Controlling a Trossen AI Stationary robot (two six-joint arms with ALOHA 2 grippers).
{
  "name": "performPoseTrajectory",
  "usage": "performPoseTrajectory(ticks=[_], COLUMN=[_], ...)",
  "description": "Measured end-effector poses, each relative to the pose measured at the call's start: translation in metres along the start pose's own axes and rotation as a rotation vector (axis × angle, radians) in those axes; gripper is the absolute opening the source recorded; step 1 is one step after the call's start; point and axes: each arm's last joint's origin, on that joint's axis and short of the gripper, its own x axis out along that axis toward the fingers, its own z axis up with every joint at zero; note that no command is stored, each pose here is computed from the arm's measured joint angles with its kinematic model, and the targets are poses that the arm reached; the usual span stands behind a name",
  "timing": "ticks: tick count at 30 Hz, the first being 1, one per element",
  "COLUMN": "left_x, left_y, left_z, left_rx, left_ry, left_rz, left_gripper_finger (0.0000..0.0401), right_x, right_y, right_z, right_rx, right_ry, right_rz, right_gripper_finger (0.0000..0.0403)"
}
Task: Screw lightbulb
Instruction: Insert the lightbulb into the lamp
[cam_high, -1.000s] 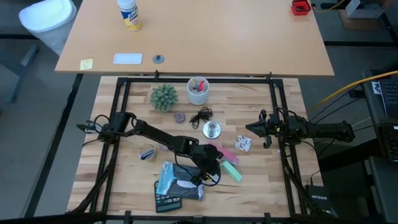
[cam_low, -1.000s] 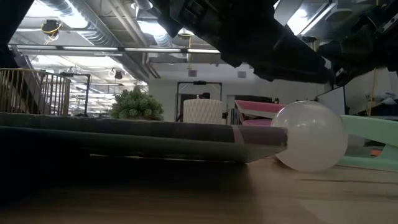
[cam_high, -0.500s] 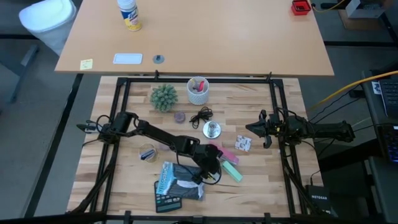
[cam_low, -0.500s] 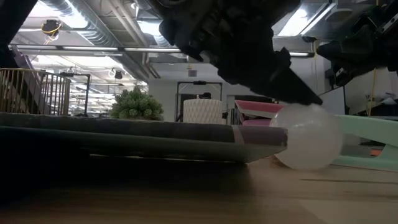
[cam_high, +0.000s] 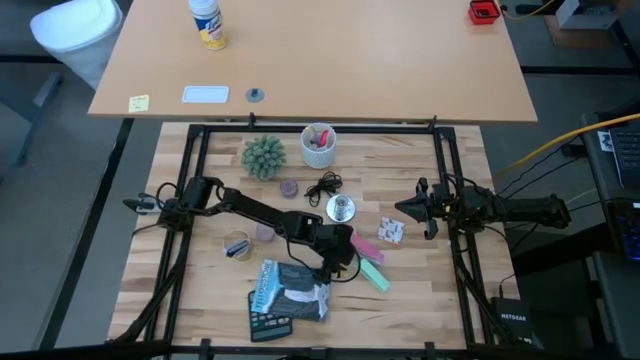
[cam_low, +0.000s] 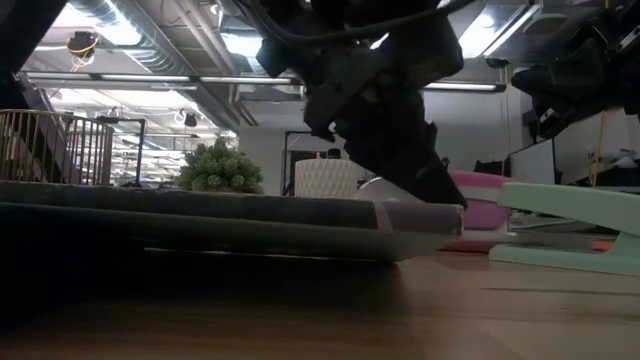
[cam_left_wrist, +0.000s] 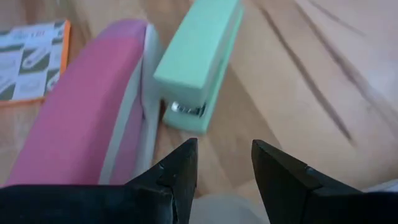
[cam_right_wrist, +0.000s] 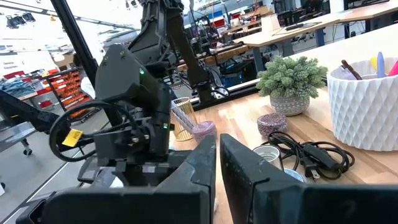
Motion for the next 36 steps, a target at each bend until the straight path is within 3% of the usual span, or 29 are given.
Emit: performPoseTrajectory(ticks=[7,13,21,25,30,36], left_x=[-0.018,-0.062,-0.105,-0.105,-0.098,-0.083], left_y=[0.010,0.010,0.004,-0.003,-0.012,-0.015], left_z=[0.006,0.030,0.032,0.024,0.008,0.002], left_rx=[-0.053,-0.046,-0.061,-0.053,0.056,0.176], left_ry=[-0.008,-0.084,0.009,0.111,0.291,0.353], left_rz=[0.029,0.065,0.069,0.053,0.069,0.119], left_gripper_finger=[0.0143,0.0143,0.0143,0.0143,0.0143,0.0143], right_x=[0.000,0.000,0.000,0.000,0.000,0.000], right_y=[0.000,0.000,0.000,0.000,0.000,0.000], right_z=[0.000,0.000,0.000,0.000,0.000,0.000], right_rx=[0.000,0.000,0.000,0.000,0.000,0.000], right_ry=[0.001,0.001,0.001,0.003,0.008,0.008], right_rz=[0.000,0.000,0.000,0.005,0.014,0.014], right_gripper_finger=[0.0028,0.0028,0.0028,0.0028,0.0028,0.0028])
